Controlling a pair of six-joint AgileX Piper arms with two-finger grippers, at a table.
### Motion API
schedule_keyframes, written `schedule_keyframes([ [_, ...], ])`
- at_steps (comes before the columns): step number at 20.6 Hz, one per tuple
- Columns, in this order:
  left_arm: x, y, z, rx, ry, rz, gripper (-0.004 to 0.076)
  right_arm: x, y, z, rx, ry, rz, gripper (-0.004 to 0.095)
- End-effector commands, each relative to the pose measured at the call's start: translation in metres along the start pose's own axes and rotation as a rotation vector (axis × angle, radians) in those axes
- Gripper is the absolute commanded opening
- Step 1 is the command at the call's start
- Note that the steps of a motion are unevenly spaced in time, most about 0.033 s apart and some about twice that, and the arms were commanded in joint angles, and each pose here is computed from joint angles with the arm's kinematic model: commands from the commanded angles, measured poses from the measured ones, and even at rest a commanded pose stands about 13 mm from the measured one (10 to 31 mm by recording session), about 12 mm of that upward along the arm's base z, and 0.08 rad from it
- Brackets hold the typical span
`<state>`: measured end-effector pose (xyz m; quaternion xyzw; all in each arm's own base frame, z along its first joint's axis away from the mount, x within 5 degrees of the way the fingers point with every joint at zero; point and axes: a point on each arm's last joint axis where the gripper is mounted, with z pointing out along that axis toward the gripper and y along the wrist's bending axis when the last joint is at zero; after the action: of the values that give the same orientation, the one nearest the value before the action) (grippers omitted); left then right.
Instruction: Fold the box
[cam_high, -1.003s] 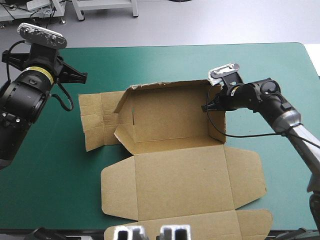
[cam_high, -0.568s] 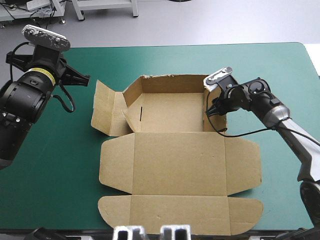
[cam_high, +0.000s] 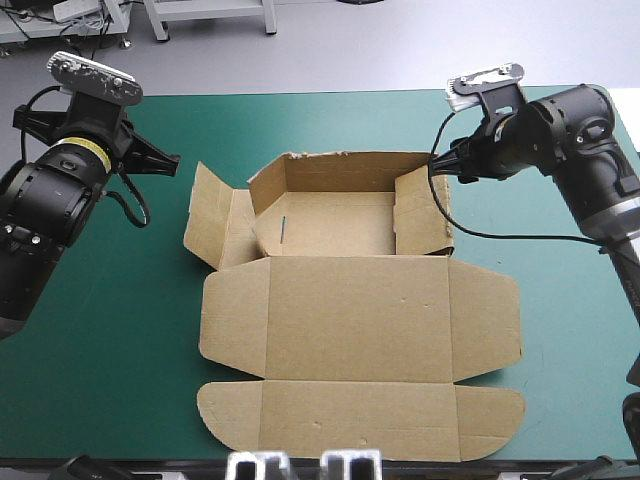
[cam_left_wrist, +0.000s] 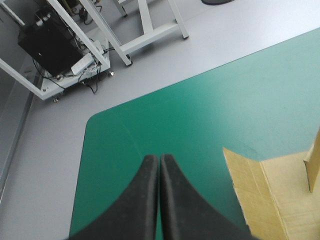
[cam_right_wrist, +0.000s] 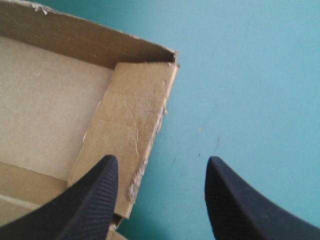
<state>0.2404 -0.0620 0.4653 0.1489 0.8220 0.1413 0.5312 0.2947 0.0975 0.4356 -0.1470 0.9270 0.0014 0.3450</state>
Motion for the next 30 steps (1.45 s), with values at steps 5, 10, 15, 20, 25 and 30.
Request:
schedule_keyframes([
  [5, 0.017, 0.002, -0.014, 0.04, 0.21, -0.059, -0.0003, 0.0, 0.006, 0.014, -0.056, 0.086, 0.066, 0.0491],
  [10, 0.028, 0.003, -0.017, 0.032, 0.338, -0.059, -0.0006, 0.001, 0.014, 0.076, -0.052, 0.231, 0.07, 0.0491],
  [15, 0.029, 0.003, -0.017, 0.03, 0.346, -0.059, -0.0008, 0.005, 0.019, 0.113, -0.048, 0.316, 0.067, 0.0487],
  [20, 0.029, 0.003, -0.017, 0.032, 0.344, -0.055, -0.0008, 0.006, 0.016, 0.121, 0.004, 0.331, 0.065, 0.0487],
  [25, 0.029, 0.003, -0.017, 0.038, 0.343, -0.018, -0.0008, 0.012, 0.023, 0.145, -0.047, 0.393, 0.088, 0.0396],
  [30, 0.024, 0.002, -0.016, 0.05, 0.285, 0.052, -0.0008, 0.017, 0.03, 0.163, -0.112, 0.434, 0.029, -0.0014],
])
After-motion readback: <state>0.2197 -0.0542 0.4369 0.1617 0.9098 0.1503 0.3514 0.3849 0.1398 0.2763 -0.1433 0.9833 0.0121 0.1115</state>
